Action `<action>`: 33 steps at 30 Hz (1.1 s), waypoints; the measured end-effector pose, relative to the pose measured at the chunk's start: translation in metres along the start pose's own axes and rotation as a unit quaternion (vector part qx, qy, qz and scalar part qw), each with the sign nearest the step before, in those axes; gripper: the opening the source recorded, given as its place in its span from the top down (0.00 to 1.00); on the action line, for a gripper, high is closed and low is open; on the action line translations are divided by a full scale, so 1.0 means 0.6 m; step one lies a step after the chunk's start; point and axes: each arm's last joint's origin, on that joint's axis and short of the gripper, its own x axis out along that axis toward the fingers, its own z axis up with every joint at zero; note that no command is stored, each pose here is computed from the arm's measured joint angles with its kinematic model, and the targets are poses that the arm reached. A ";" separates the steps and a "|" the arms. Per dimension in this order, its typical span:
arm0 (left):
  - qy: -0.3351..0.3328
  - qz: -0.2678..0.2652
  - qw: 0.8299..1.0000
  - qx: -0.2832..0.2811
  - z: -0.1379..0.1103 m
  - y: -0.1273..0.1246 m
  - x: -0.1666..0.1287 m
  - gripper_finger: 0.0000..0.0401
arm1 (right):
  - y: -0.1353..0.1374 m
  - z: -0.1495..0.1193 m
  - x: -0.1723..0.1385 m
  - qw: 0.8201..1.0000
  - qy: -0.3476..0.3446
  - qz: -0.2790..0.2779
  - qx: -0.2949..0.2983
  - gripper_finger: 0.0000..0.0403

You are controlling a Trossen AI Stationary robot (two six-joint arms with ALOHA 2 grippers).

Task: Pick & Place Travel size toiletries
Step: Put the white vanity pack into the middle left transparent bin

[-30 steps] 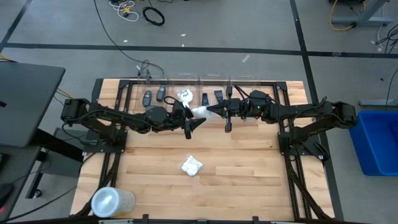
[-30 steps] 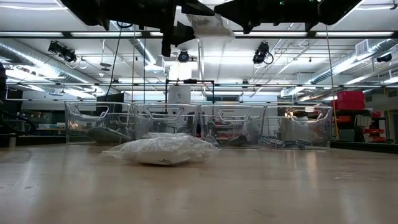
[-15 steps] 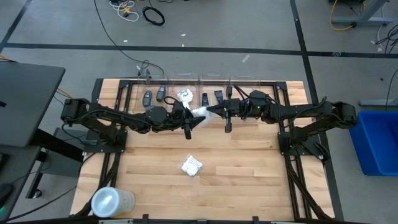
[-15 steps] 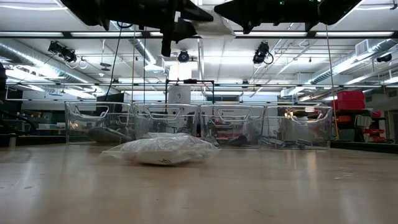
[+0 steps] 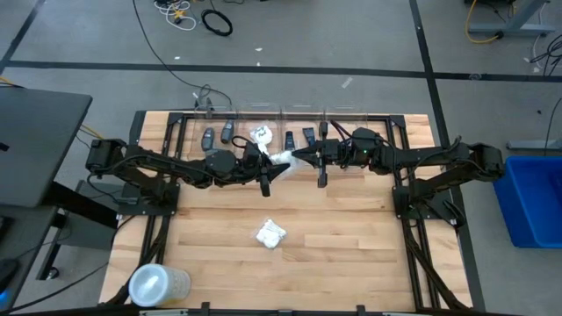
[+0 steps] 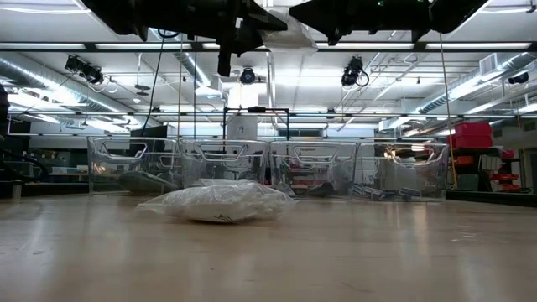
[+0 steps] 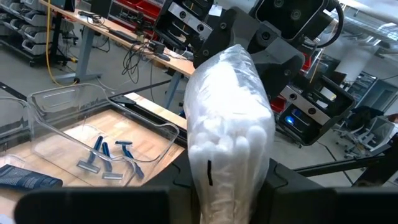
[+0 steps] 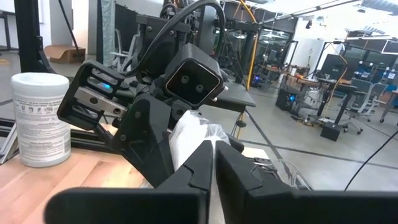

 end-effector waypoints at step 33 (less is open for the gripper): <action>-0.040 0.020 0.998 0.054 0.042 0.019 -0.010 0.81 | -0.014 0.057 -0.050 0.997 -0.046 -0.051 0.032 0.63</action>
